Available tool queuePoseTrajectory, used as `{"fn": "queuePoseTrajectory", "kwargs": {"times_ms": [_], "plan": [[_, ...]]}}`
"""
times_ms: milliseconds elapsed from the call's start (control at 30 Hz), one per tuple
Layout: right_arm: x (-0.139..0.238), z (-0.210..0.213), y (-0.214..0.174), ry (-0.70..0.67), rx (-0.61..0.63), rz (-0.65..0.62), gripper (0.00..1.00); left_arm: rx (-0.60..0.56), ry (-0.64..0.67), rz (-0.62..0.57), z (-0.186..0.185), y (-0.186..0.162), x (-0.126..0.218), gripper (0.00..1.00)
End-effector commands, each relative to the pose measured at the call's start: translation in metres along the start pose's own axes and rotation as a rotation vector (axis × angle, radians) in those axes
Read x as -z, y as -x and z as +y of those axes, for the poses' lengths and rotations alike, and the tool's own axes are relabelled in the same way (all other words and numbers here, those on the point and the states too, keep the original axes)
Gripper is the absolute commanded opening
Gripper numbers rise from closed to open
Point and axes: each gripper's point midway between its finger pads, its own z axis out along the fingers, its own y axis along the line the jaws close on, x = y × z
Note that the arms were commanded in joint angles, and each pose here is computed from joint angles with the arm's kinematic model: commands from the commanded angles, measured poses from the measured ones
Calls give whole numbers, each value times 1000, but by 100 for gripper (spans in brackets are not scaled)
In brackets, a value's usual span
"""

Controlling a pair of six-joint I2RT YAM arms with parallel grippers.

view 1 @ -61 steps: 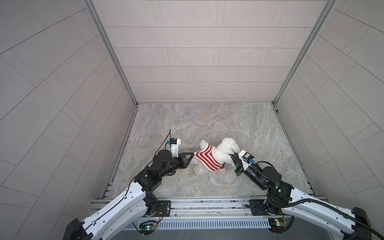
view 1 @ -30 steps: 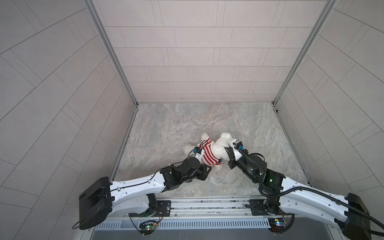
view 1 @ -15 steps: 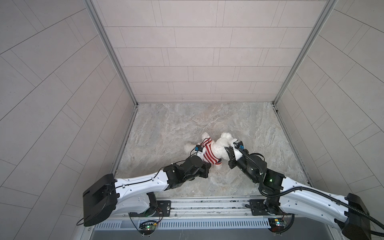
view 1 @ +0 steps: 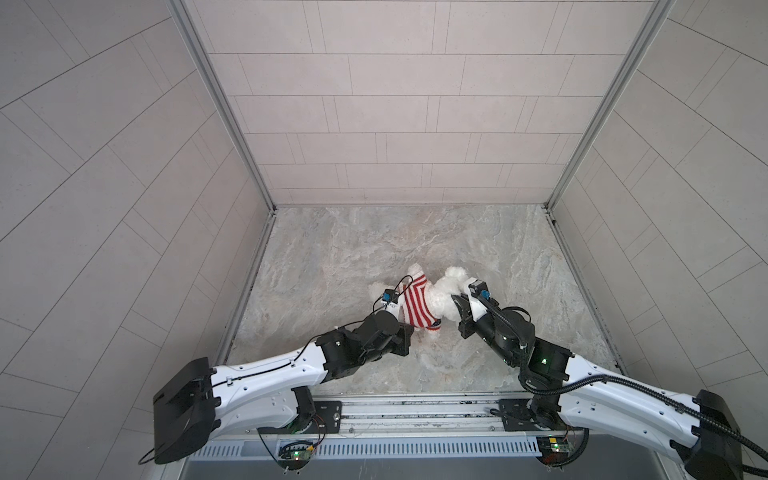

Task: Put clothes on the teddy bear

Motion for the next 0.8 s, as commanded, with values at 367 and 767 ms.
{"fn": "queuePoseTrajectory", "kwargs": {"times_ms": [367, 767], "plan": [[-4, -23, 16, -126, -100, 28, 0, -187, 43, -16, -42, -18, -6, 53], [-2, -22, 19, -110, -153, 32, 0, -77, -3, -73, -49, -13, -50, 75]]}}
